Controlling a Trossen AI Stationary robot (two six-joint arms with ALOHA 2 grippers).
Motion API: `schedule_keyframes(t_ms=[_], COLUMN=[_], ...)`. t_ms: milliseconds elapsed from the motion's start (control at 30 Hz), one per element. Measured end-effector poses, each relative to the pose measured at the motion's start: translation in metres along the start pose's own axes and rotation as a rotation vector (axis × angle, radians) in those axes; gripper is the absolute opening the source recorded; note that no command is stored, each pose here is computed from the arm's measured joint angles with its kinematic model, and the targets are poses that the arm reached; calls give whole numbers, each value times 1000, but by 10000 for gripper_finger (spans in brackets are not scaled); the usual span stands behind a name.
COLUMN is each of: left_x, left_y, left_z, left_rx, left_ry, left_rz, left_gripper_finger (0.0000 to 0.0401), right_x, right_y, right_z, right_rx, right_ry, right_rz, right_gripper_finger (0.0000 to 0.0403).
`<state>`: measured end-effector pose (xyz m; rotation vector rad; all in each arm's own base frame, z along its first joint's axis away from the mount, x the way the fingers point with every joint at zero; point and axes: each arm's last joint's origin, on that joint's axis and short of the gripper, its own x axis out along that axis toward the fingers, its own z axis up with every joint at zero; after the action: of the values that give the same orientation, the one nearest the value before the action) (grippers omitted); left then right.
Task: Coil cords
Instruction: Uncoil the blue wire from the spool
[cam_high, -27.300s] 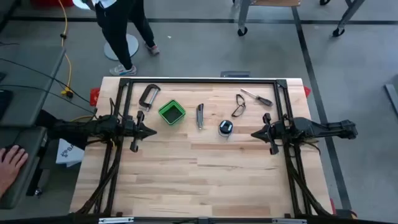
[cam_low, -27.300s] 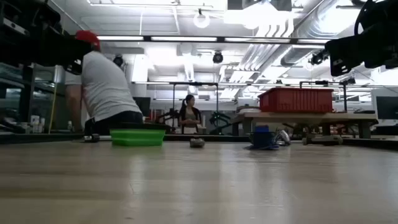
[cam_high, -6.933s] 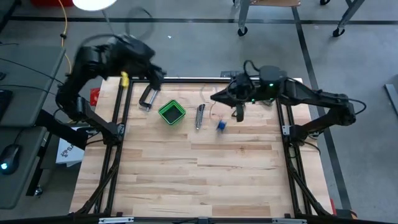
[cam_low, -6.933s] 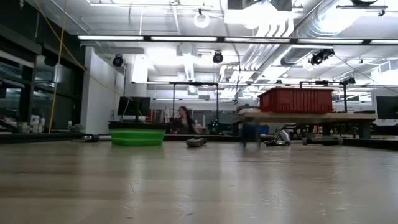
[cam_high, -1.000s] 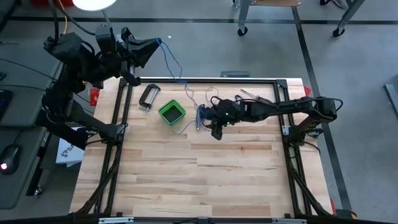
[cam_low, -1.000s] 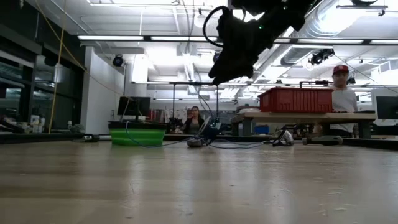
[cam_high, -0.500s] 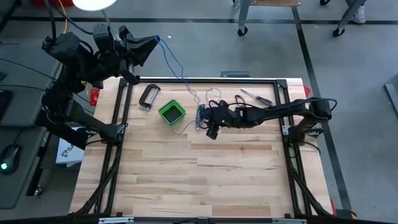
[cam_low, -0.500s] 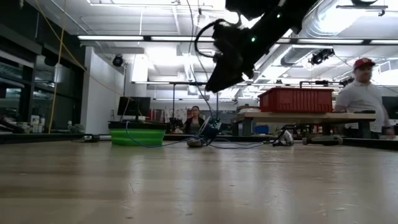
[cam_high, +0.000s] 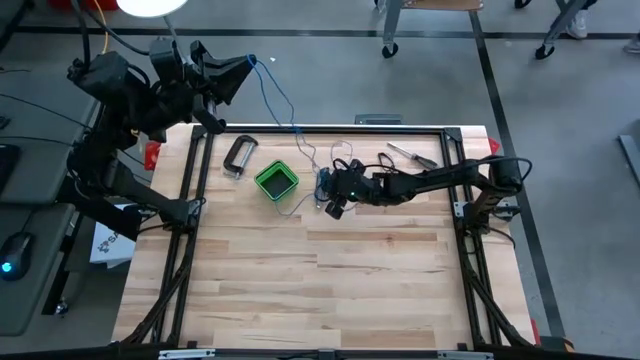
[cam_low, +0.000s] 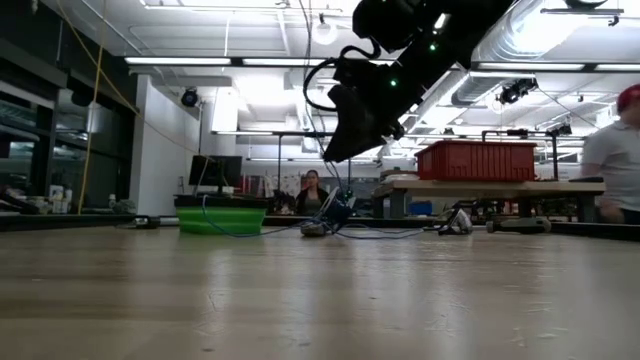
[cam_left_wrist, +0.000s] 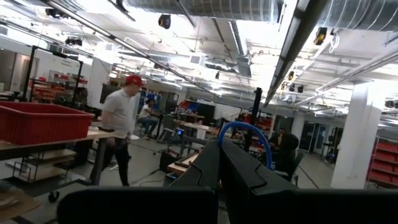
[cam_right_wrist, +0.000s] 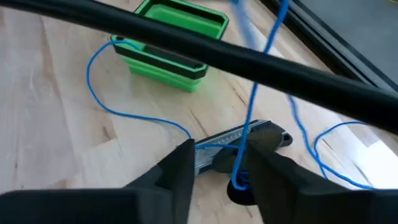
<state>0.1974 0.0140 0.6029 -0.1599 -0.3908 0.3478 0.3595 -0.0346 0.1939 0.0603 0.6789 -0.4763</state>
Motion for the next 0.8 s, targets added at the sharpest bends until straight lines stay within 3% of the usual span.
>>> schedule_keyframes(t_ms=[233, 567, 800], left_x=[0, 0, -1], left_y=[0, 0, 0], left_z=[0, 0, 1], left_rx=[0, 0, 0], left_ry=[0, 0, -1], left_rz=[0, 1, 1], left_gripper_finger=[0, 0, 0], right_x=[10, 11, -10], right_y=[2, 3, 4], right_z=[-7, -8, 10], right_rx=[1, 76, 86], right_ry=[26, 29, -52], right_rz=[-8, -17, -6], right_gripper_finger=[63, 60, 61])
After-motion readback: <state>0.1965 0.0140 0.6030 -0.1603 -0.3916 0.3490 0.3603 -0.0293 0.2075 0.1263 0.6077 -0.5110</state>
